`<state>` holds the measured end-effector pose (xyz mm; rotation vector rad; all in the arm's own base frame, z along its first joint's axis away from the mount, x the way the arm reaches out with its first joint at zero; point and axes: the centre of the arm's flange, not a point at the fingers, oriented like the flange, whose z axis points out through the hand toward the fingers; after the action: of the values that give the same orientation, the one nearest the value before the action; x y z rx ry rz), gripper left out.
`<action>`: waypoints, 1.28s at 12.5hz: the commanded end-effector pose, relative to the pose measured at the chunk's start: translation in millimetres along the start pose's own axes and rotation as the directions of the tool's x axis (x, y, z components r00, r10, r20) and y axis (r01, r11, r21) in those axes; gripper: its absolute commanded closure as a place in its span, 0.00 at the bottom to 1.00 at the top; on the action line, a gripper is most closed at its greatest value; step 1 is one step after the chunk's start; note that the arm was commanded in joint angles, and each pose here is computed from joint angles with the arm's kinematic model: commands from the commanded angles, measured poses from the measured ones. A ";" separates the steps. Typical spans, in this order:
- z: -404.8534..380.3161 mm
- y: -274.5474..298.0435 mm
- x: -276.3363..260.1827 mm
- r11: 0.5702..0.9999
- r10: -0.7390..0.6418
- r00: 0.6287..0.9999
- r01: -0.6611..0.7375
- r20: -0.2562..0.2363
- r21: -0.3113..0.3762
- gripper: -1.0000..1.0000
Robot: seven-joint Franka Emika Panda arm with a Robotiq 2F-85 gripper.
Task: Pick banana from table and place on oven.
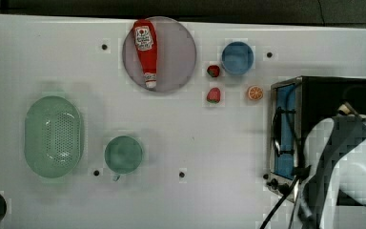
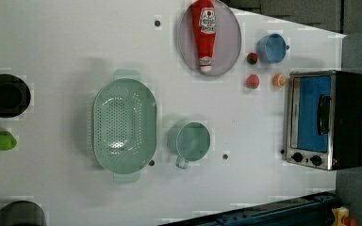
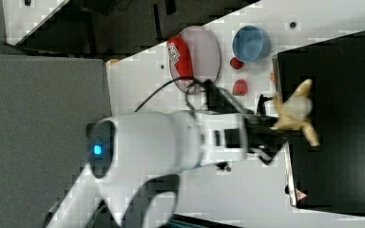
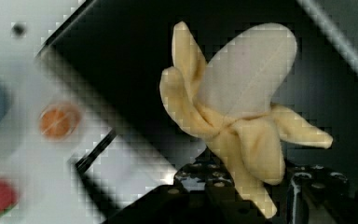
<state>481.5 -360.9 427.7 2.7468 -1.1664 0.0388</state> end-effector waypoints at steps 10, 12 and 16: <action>-0.5 4.2 11.4 0.994 -0.112 0.994 0.112 -0.019 0.017 0.00; -33.7 3.6 17.7 0.989 -0.141 0.987 0.144 -0.071 0.030 0.00; -128.2 -21.5 -3.2 0.969 -0.213 0.972 0.223 -0.100 0.105 0.00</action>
<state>493.5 -343.3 491.7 2.8947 -0.9350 0.0493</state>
